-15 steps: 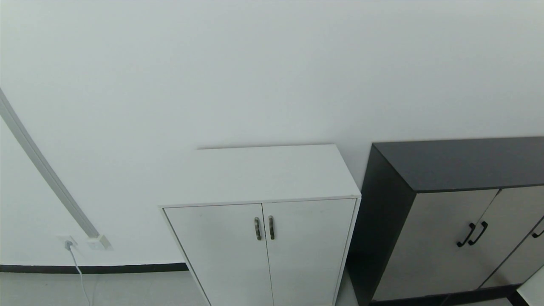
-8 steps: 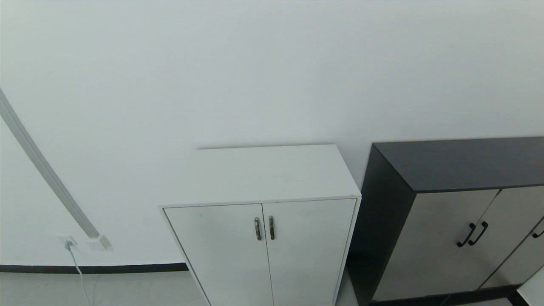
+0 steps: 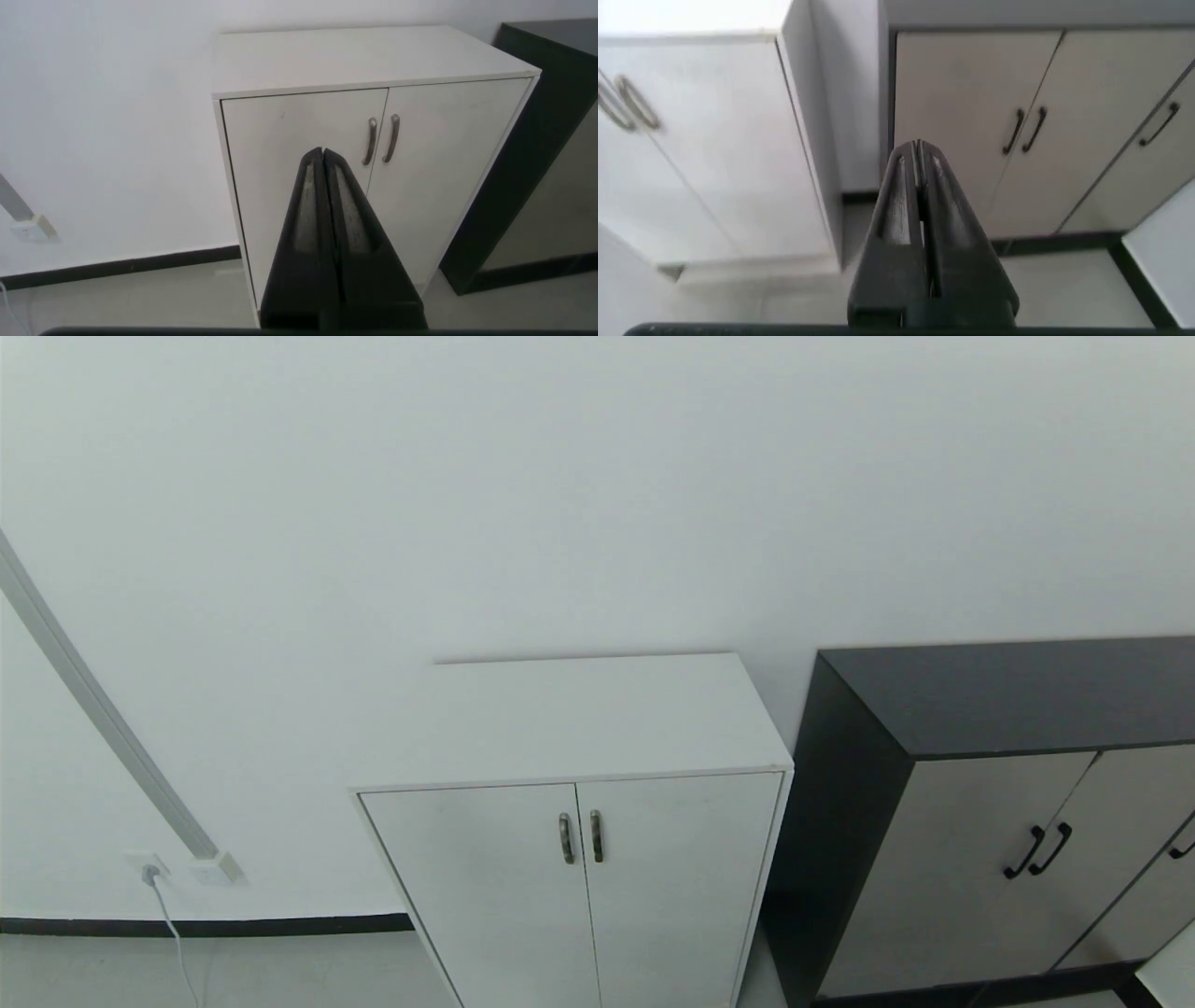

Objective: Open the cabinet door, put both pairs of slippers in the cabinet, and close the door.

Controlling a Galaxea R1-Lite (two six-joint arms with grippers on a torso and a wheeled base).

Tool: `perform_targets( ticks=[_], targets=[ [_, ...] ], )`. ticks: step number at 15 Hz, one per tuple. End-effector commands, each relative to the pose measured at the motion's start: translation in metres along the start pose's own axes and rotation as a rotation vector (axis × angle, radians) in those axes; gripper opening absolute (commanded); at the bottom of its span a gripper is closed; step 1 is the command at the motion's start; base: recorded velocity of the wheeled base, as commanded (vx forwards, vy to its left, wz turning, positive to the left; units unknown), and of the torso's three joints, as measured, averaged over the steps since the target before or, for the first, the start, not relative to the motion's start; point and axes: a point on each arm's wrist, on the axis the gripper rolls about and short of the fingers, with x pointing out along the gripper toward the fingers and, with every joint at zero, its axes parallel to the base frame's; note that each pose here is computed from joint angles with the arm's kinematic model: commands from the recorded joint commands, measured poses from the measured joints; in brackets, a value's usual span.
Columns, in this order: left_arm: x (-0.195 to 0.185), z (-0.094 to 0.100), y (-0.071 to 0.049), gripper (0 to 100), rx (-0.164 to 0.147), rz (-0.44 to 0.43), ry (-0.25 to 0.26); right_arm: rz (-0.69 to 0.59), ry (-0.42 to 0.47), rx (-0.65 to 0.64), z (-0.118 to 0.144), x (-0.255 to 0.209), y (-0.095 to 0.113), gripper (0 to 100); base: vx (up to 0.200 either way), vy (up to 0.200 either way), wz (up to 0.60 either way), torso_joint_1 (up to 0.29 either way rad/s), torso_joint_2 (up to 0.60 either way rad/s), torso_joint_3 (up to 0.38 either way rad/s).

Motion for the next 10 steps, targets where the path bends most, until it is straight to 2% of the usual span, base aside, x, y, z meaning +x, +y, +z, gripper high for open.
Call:
perform_targets(
  ticks=[1, 10],
  targets=[
    [0.0001, 0.0, 0.0, 0, 0.0, 0.0, 0.001, -0.006, -0.087, 0.015, -0.0022, -0.0065, -0.0001, 0, 0.0, 0.0, 0.0, 0.0, 0.0, 0.0],
    [0.0001, -0.0001, 0.0, 0, 0.001, 0.0, 0.003, -0.002, -0.088, 0.046, -0.0021, -0.0065, 0.0, 0, 0.0, 0.0, 0.0, 0.0, 0.0, 0.0]
  ],
)
